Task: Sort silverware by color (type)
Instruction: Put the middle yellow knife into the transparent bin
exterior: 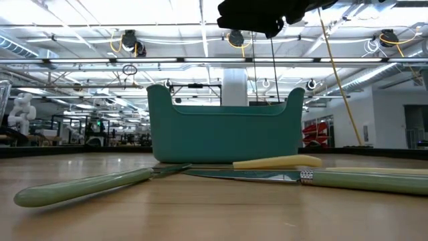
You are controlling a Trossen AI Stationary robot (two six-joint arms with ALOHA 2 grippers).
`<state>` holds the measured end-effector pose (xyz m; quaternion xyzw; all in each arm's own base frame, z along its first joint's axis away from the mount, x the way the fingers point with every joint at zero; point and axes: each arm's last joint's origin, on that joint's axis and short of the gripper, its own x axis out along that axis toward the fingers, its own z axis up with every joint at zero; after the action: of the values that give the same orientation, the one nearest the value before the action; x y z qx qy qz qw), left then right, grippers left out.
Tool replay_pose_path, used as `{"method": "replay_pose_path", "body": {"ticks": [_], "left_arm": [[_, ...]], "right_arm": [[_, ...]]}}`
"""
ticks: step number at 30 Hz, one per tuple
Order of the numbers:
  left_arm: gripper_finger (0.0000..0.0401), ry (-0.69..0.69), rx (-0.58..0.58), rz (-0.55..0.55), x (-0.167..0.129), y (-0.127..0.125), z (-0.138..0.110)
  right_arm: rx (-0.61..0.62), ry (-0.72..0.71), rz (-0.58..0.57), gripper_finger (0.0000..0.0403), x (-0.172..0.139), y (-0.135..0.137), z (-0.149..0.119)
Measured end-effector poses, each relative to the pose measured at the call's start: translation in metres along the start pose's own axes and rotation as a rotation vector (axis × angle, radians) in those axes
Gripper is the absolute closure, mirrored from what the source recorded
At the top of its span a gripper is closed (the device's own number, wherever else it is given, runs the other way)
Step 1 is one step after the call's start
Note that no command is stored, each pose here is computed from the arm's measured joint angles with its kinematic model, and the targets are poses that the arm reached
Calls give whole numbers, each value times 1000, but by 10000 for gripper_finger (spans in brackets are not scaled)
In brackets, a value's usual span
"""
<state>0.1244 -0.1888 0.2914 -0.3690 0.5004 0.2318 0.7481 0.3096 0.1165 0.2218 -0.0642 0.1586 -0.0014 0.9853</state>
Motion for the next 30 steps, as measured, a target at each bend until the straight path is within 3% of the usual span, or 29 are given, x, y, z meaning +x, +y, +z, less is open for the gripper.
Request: {"method": "replay_pose_path", "body": {"ticks": [4,8,15,19,30], "left_arm": [[315,103,-109,111,5,5,-20],[315,124,-191,173,10,6,-36],[306,140,-213,183,31,-7,-51],[300,216,-225,252,42,-10,-60],[295,270,-235,292,61,-17,-73]], "right_arm": [[-15,0,3,221,0,0,0],[-19,0,4,221,0,0,0],[-23,-1,5,221,0,0,0],[-8,10,14,221,-1,2,-1],[8,27,62,221,0,22,-10]]}}
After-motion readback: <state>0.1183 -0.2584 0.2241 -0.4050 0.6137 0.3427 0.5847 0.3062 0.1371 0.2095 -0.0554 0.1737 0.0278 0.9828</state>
